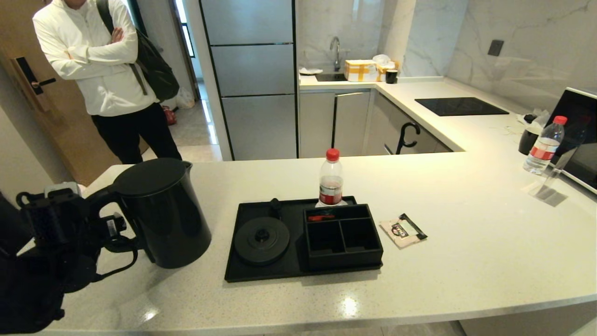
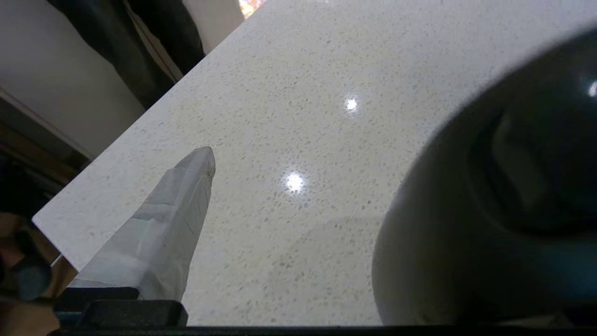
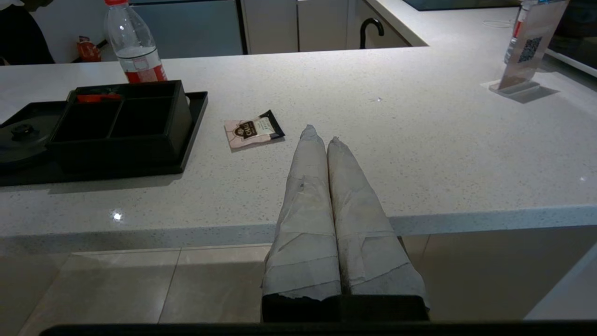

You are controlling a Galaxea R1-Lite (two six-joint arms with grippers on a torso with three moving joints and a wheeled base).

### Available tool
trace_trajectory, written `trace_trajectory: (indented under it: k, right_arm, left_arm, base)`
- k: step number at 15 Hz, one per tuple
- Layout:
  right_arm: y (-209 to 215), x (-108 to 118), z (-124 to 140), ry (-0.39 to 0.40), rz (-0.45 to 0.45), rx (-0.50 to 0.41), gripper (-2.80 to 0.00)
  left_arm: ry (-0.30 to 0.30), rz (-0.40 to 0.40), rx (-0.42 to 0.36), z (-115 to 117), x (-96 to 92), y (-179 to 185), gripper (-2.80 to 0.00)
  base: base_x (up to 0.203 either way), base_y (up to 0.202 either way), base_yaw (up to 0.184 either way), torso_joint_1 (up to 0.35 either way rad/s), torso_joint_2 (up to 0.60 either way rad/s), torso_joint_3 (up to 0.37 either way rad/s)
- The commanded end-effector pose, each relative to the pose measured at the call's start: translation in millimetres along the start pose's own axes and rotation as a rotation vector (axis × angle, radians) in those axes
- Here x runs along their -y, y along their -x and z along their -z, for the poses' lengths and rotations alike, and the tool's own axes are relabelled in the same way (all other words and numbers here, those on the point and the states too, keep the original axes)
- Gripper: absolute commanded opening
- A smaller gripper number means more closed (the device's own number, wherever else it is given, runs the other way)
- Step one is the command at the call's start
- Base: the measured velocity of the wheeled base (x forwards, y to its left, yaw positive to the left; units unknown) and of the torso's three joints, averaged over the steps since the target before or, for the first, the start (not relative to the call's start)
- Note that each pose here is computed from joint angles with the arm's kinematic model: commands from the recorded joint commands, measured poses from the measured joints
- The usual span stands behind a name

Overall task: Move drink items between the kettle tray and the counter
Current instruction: Return the kettle to its original position

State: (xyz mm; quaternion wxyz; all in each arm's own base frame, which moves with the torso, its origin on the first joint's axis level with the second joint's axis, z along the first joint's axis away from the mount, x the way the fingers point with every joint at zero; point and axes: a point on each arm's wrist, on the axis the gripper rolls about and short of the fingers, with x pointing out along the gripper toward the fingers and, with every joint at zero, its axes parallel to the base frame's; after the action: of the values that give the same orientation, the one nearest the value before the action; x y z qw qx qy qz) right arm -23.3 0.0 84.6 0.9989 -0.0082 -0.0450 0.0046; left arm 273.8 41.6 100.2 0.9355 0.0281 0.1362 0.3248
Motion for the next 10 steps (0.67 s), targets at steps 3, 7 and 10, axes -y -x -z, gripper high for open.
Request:
trace_trajectory:
  k: [3,7,10]
  right_arm:
    - [-1.8,-0.1,8.5,0.0,-0.001,-0.03,-2.8]
    - [-1.8,-0.1,8.7,0.0,-0.001,-0.032,-2.8]
    - [-1.8,-0.1,8.5,0.0,-0.001,-0.03,-2.8]
  left_arm:
    - [-0.023,0.003,-0.027,9.6,3.1,-4.8,0.0]
    - [-0.015,0.016,-0.016,11.3,5.2,-6.9,-2.8]
    - [-0.012,0.022,-0.01,10.2,5.8,-6.5,-2.8]
  base:
    - [0.0,0.0,0.0,0.0,0.0,0.0]
    - [0.0,0.0,0.0,0.0,0.0,0.0]
    - [0.0,0.0,0.0,0.0,0.0,0.0]
